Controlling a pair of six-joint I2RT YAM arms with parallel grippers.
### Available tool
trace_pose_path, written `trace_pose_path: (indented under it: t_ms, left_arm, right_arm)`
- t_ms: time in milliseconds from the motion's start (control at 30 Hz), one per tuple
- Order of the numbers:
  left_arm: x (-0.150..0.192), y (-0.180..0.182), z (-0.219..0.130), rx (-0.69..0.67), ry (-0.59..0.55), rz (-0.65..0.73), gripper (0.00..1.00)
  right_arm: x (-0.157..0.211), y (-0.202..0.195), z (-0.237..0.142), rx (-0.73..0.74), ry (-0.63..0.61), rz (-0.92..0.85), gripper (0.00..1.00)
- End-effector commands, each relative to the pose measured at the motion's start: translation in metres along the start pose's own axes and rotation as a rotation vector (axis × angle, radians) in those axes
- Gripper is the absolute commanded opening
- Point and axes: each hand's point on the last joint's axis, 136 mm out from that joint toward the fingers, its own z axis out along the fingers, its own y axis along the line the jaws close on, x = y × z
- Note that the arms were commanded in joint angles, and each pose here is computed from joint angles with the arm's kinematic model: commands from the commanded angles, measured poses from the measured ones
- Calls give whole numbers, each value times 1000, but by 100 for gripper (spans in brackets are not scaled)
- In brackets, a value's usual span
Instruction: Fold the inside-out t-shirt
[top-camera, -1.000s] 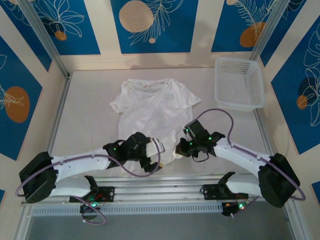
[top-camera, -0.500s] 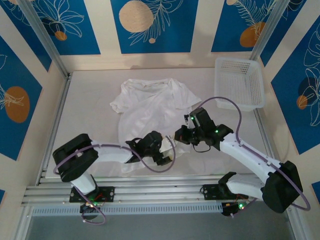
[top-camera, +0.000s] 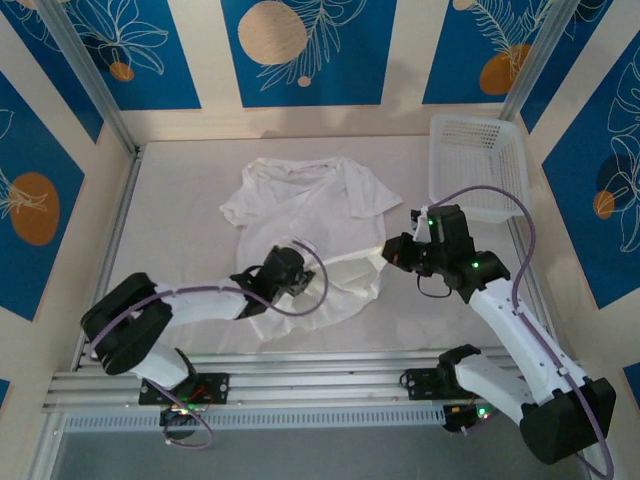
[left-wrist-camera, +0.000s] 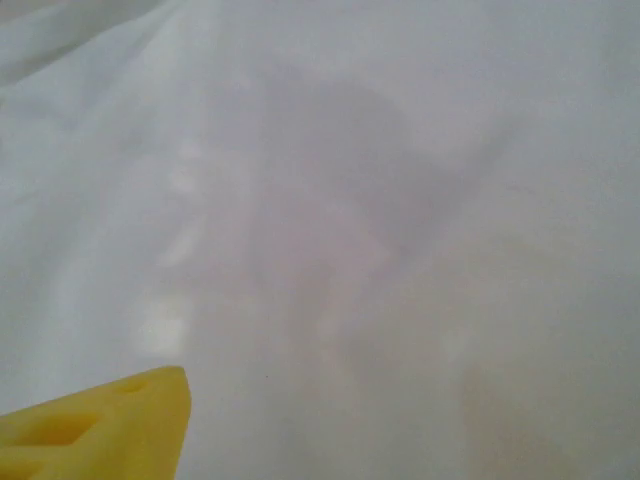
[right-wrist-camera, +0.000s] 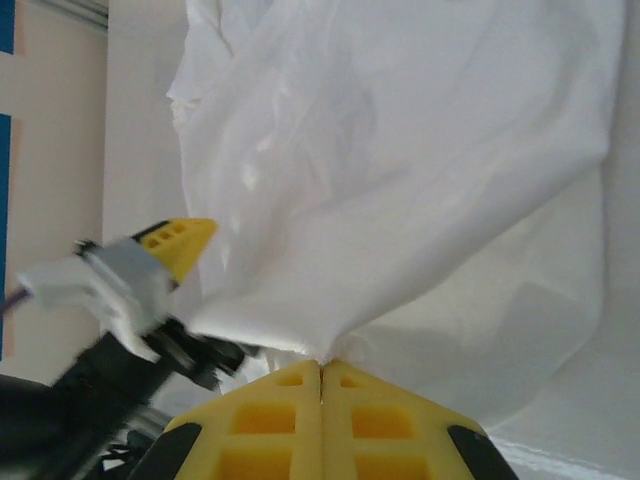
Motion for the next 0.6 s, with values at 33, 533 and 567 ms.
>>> trace_pose_path:
  t_ms: [33,533,567]
  left_arm:
    - [3,43,-8,-54,61,-266,42]
    - [-111,38,-76,180,-81,-381,0]
    - [-112,41,-76,162,-69,-384,0]
  right_arm:
    - [-1,-3,-9,5,2,-41,0]
    - [52,129,30,-421,-405,-1144,43]
    - [59,137,40,-406,-425,-1226,39]
